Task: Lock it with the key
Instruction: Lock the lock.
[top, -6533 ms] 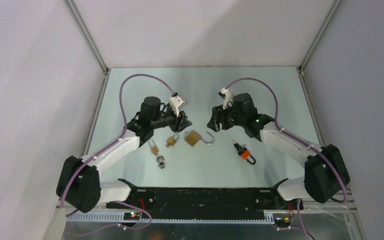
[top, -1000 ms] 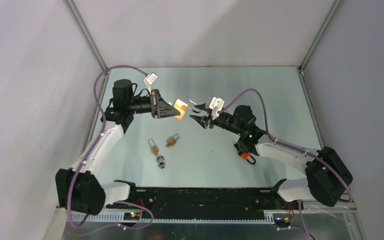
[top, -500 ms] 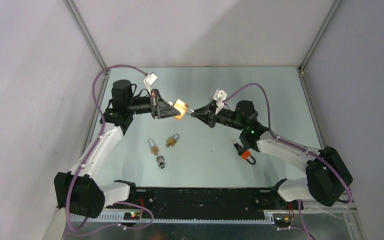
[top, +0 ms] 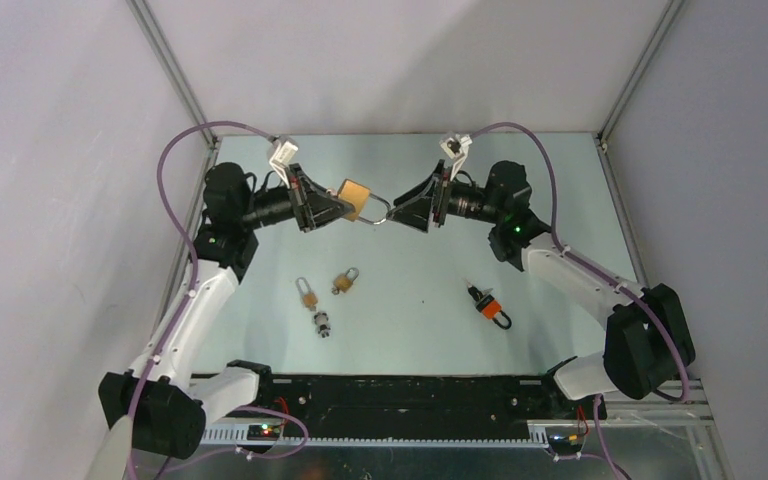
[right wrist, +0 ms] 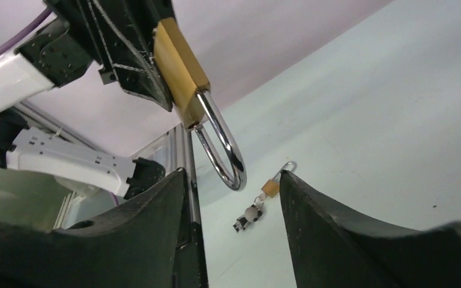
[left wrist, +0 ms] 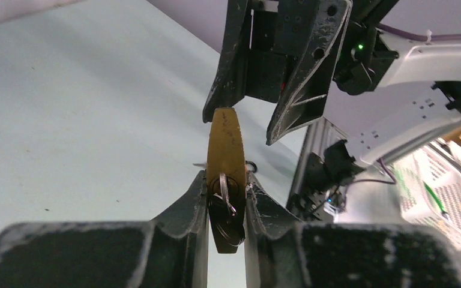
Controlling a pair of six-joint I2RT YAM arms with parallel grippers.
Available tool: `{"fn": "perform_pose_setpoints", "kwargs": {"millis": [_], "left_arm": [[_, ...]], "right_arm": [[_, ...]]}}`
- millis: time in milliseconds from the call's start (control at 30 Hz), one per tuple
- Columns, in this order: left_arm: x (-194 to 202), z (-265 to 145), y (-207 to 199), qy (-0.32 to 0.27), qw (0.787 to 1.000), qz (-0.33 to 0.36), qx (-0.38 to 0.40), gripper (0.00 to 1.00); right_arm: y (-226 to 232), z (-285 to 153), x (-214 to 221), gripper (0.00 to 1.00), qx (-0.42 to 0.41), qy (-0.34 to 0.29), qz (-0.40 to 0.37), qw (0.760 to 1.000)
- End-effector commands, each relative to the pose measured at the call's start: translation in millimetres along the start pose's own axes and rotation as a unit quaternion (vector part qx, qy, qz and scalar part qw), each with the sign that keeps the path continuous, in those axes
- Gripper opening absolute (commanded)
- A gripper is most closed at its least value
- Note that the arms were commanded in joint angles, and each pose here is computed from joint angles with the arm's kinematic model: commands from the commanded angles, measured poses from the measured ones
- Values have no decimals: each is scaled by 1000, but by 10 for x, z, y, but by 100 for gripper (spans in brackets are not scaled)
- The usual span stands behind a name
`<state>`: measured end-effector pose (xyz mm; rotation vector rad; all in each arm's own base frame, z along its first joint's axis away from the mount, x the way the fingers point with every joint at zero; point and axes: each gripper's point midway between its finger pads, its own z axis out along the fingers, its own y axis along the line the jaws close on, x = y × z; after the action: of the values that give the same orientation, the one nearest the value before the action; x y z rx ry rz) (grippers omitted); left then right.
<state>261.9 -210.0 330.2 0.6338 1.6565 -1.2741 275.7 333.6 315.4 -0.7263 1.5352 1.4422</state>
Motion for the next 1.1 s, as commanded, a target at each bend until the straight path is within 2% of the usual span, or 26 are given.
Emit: {"fn": "perform_pose_setpoints", "kwargs": {"millis": [0, 100, 300, 433, 500, 533, 567, 600, 633, 700, 867, 900, 1000, 1033, 1067], "left_arm": [[-486, -90, -290, -76, 991, 112, 5, 0], [-549, -107, -422, -86, 988, 129, 17, 0], [-667, -136, -682, -102, 982, 150, 41, 0], [-719, -141, -793, -113, 980, 157, 51, 0], [-708, -140, -848, -112, 978, 163, 61, 0], [-696, -137, -869, -110, 978, 166, 66, 0], [-690, -135, -890, -110, 977, 168, 70, 0], [-686, -135, -903, -109, 977, 171, 73, 0], [-695, -142, -931, -111, 975, 177, 75, 0], [-701, -155, -957, -112, 973, 186, 77, 3], [-646, -184, -1034, -103, 970, 197, 95, 28], [-624, -184, -1039, -99, 971, 193, 98, 37], [-579, -166, -1015, -91, 973, 187, 104, 48], [-559, -162, -1010, -87, 972, 188, 106, 57], [-549, -152, -992, -85, 973, 187, 107, 61]], "right_arm": [[133, -27, -294, 67, -3, -36, 19, 999], [205, -6, -376, 71, -20, -51, 6, 998], [322, 19, -555, 73, -36, -88, -37, 995], [496, 27, -671, 67, -64, -112, -62, 990], [641, 40, -699, 53, -86, -117, -82, 986], [677, 57, -677, 37, -89, -112, -87, 986], [725, 56, -709, 27, -92, -112, -94, 985], [742, 69, -703, 7, -89, -107, -100, 985], [772, 49, -731, 2, -87, -109, -105, 985], [791, 13, -768, 0, -73, -113, -122, 983], [814, -95, -850, 0, -25, -116, -214, 970], [827, -131, -867, 0, -16, -114, -234, 965], [930, -206, -920, 0, -10, -117, -269, 956], [941, -210, -907, 0, -9, -114, -282, 953], [976, -237, -926, 0, -9, -116, -290, 950]]}}
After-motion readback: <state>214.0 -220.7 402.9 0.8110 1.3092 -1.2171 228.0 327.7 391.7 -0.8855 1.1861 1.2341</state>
